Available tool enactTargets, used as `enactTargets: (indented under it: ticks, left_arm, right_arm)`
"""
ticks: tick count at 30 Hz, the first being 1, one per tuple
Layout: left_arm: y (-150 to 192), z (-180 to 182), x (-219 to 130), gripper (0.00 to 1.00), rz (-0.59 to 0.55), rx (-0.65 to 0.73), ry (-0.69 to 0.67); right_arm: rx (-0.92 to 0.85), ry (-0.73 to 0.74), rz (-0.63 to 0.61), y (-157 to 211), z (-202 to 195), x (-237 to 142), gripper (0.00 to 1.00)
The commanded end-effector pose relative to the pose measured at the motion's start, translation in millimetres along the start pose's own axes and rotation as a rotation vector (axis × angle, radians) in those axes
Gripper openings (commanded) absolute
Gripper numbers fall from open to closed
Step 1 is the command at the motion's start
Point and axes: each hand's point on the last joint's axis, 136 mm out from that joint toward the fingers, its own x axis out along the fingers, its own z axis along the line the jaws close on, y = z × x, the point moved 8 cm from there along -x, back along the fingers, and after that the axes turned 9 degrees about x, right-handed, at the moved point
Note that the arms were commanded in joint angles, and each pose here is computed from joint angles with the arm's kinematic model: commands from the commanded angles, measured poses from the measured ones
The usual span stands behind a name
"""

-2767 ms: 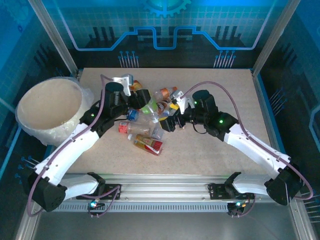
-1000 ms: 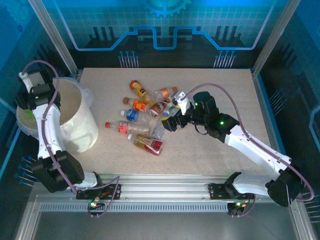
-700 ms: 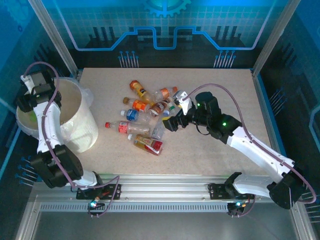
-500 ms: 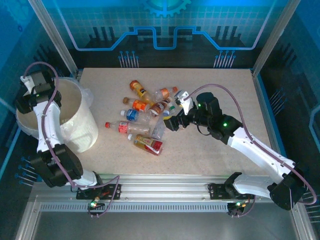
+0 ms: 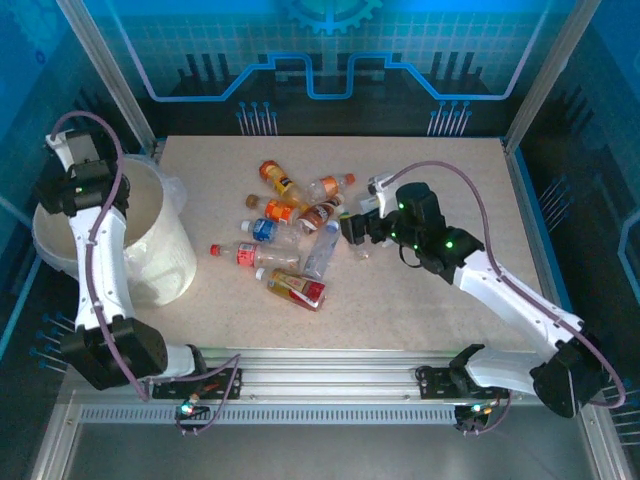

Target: Put the plastic bottles in the bin

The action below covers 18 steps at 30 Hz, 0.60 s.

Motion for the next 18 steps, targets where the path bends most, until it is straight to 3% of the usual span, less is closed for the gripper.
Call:
enactTargets:
  ticks: [1, 4, 13, 18]
  left_arm:
    - [-9.4, 2.2, -35.2, 0.99, -0.079, -0.074, 0.122]
    - [-6.9, -3.0, -60.5, 0.99, -0.124, -0.149, 0.3]
    - [21.4, -36.9, -114.4, 0.99, -0.111, -0.349, 0.967]
    - [36.1, -48.6, -132.4, 0.99, -0.068, -0.375, 1.155]
  right_arm:
    - [0.188, 0.259, 0.058, 13.5, -37.5, 15.6, 1.0]
    - [0.231, 0.325, 0.11, 27.2, -54.0, 29.1, 1.0]
    - [0.055, 0.303, 0.32, 44.4, -99.9, 65.5, 1.0]
    - [-0.016, 0.291, 0.471, 54.2, -110.9, 89.7, 1.0]
